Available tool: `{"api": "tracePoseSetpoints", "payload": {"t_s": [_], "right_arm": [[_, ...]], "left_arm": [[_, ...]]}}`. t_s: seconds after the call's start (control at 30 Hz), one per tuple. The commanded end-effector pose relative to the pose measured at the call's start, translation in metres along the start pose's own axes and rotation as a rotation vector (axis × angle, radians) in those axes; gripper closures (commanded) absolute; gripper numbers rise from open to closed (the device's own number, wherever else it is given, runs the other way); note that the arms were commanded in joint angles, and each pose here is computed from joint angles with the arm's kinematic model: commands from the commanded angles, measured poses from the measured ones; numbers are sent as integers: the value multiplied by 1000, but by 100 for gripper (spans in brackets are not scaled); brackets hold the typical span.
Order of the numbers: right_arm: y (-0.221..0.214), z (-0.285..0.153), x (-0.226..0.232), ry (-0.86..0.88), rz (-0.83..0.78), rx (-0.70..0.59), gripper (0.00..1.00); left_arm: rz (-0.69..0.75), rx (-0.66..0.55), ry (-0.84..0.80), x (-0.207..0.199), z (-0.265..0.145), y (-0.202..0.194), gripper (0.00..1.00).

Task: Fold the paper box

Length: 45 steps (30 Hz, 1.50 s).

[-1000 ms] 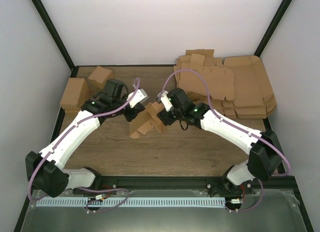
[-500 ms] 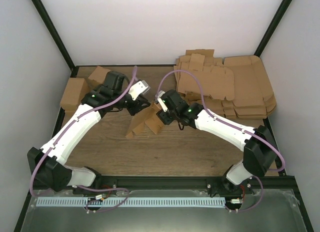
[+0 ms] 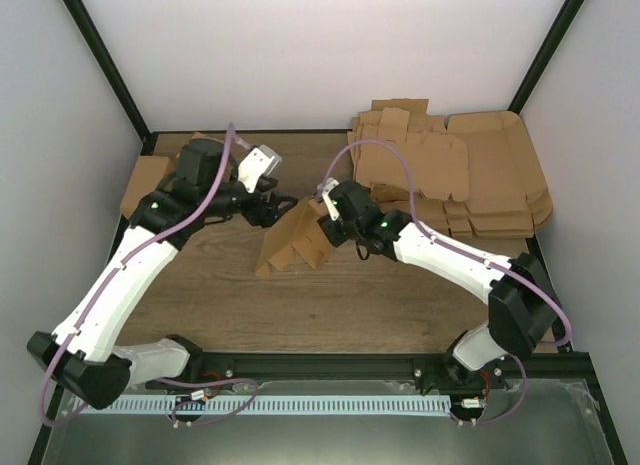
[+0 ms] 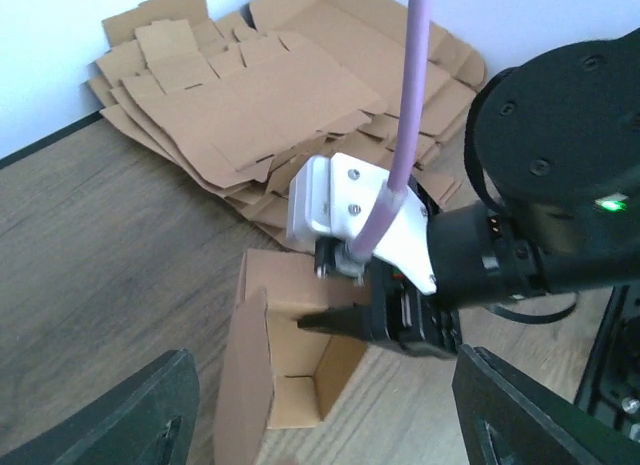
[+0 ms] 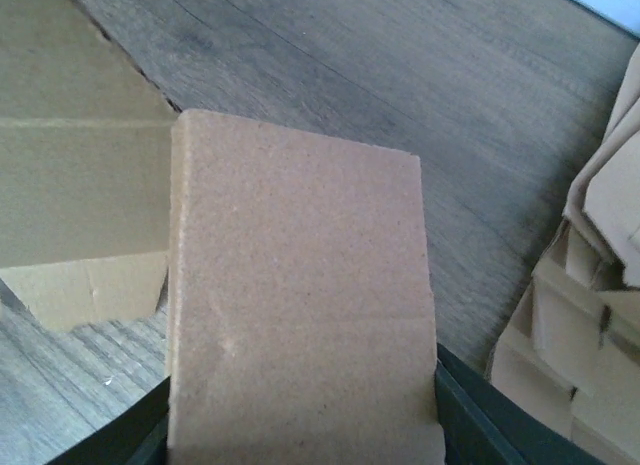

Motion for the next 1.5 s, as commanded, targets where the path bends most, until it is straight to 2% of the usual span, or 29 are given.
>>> {"api": "tracePoseSetpoints", "payload": {"t_s": [0.0,0.03,0.07,0.1,0.23,0.53,0.7,0.83,0.97,1.1,1.23,1.3,1.37,1.4,1.47], "right_arm": [[-25,5,-1,111,127,10,50],[-27,4,-5,129,156,0,50],[-31,3,-9,144,183,-10,50],[-34,2,-13,162,209,-18,50],[-50,1,-28,213,305,-33,50],[-78,16,-18,400,454,-38,49],[-81,33,-11,460,483,-22,49],[-83,44,-11,467,481,-6,49],[-84,53,-10,481,484,4,49],[-84,57,-10,487,481,5,49],[-84,61,-10,485,474,13,48],[-85,63,-11,479,468,22,48],[-88,64,-12,464,460,32,48],[-89,65,-13,450,454,36,48],[-92,66,-15,428,444,46,47]], "left_arm": [[-64,-52,73,-3,-28,-1,21],[-108,-57,118,3,-29,-3,9],[-149,-66,161,8,-33,-5,1],[-178,-61,187,12,-34,-7,0],[-264,-12,251,21,-31,-18,0],[-210,203,67,10,-1,-57,0],[-171,277,128,13,18,-76,0],[-79,358,173,-8,46,-93,0],[9,391,230,-23,65,-106,0],[109,371,333,-30,75,-113,0],[174,432,490,-9,88,-132,0],[189,457,531,-2,94,-138,8],[192,460,548,1,98,-139,30],[193,454,565,3,98,-137,47],[190,451,584,6,99,-134,59]]}}
Point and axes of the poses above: each gripper's point midway between its finger pads, its own z axis out along the fingers, its own x axis along the line the jaws close on, y = z × x, the point moved 4 cm from there along -z, back along the fingers, and after that the axes turned 13 degrees about -z, right-handed, at the moved point
